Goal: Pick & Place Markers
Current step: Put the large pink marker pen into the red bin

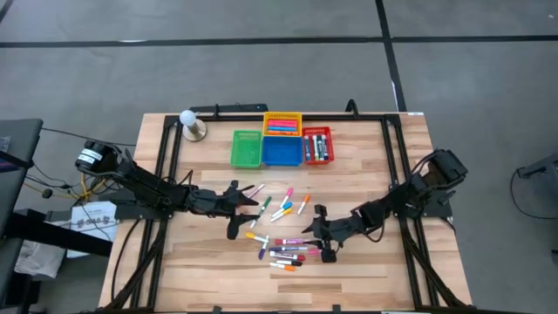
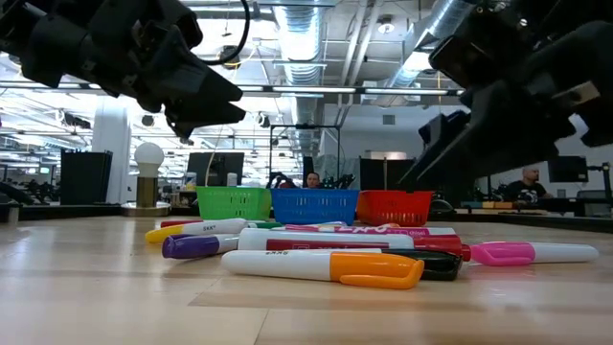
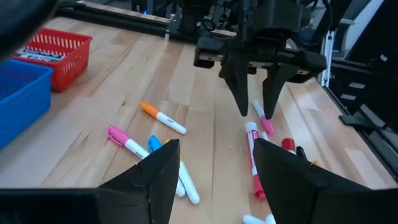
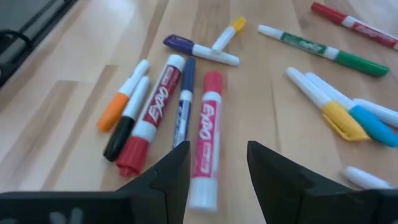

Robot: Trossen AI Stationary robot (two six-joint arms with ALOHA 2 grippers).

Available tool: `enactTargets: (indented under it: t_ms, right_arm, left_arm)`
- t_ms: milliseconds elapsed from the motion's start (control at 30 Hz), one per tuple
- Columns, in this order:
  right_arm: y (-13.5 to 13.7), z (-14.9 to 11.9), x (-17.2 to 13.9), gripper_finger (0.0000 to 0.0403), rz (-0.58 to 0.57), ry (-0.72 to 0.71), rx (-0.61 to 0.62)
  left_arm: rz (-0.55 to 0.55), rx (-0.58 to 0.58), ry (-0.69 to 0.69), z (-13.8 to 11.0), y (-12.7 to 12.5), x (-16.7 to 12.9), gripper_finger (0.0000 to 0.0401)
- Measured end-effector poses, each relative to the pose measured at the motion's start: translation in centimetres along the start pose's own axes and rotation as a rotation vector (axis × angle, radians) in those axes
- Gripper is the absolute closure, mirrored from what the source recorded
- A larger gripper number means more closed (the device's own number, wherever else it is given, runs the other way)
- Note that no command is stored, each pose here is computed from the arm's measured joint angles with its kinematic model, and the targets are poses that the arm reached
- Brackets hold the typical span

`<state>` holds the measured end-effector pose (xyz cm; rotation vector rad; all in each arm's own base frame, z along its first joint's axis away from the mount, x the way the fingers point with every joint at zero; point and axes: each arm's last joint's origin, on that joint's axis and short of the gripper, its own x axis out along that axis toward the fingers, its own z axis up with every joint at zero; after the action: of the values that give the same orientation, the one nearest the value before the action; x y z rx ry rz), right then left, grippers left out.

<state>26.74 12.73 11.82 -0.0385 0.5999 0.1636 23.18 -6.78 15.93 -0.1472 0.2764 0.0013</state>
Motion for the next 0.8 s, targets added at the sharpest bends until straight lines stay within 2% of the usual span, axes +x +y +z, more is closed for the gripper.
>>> enactTargets:
  t_ms: [267, 800]
  right_arm:
    - [0.6, -0.4, 2.2, 0.0248, 0.004, 0.026, -0.006]
    - [-1.0, -1.1, 2.6, 0.0253, 0.021, 0.091, 0.017]
  left_arm:
    - [-0.002, 0.018, -0.008, 0.2, -0.1, 0.0, 0.0196]
    - [-0.002, 0.017, -0.011, 0.2, -0.1, 0.0, 0.0196]
